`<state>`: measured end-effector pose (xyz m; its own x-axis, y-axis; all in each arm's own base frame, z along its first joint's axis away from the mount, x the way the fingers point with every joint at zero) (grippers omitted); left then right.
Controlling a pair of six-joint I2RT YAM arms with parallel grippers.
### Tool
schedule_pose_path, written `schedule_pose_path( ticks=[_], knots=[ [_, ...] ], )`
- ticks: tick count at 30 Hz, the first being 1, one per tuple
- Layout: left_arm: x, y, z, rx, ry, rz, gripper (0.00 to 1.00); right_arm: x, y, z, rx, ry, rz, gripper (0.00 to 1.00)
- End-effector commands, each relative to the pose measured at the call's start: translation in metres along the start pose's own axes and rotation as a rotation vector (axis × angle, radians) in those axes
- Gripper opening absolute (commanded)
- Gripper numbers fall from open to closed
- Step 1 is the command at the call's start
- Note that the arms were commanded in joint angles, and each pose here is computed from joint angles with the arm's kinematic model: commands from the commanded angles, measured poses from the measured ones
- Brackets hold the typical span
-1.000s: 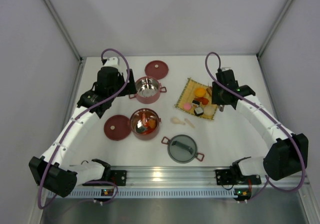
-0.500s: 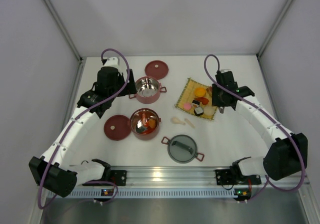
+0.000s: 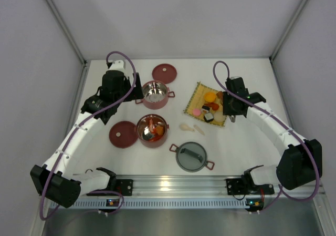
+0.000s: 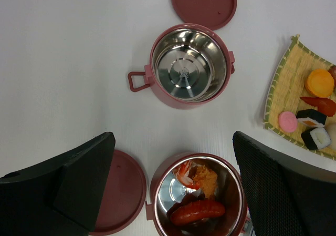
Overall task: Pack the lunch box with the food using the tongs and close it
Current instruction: Pick up the fake food from the plate.
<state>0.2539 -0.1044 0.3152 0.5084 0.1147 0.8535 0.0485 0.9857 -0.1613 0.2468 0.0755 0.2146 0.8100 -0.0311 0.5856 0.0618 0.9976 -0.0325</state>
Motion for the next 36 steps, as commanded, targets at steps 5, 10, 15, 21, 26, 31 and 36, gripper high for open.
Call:
schedule_pose_path(
  ticks=[5,10,15,21,26,31,36],
  knots=[
    [0.003,-0.001,0.004,-0.017,-0.028,0.006,0.99,0.003,-0.004,0.000,-0.005,-0.012,-0.016,0.26],
    [0.002,-0.001,0.004,-0.016,-0.026,0.006,0.99,0.007,-0.006,0.012,-0.005,-0.037,-0.029,0.22],
    [0.003,-0.001,0.004,-0.016,-0.030,0.008,0.99,0.015,-0.010,0.032,0.006,-0.087,-0.040,0.21],
    [0.002,-0.001,0.003,-0.018,-0.027,0.006,0.99,0.024,-0.013,0.059,0.033,-0.152,-0.062,0.21],
    [0.002,-0.002,0.003,-0.019,-0.025,0.007,0.99,0.028,-0.012,0.074,0.072,-0.183,-0.071,0.20],
    [0.002,-0.002,0.002,-0.016,-0.026,0.007,0.99,0.027,-0.003,0.089,0.167,-0.197,-0.063,0.19],
    [0.002,-0.002,0.001,-0.015,-0.023,0.006,0.99,0.024,0.013,0.108,0.278,-0.210,-0.031,0.19]
  ],
)
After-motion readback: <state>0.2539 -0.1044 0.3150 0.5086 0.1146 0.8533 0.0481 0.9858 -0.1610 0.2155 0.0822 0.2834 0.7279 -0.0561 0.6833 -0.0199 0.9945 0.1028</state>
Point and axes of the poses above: each gripper's point midway between its finger pads, its own z axis back along the fingers, its own y axis along the line the jaws close on, x = y × z, the point moved 10 cm from there along z, back along the fingers, and after that the axes turned 3 degrees about -z, right-handed, at the moved point
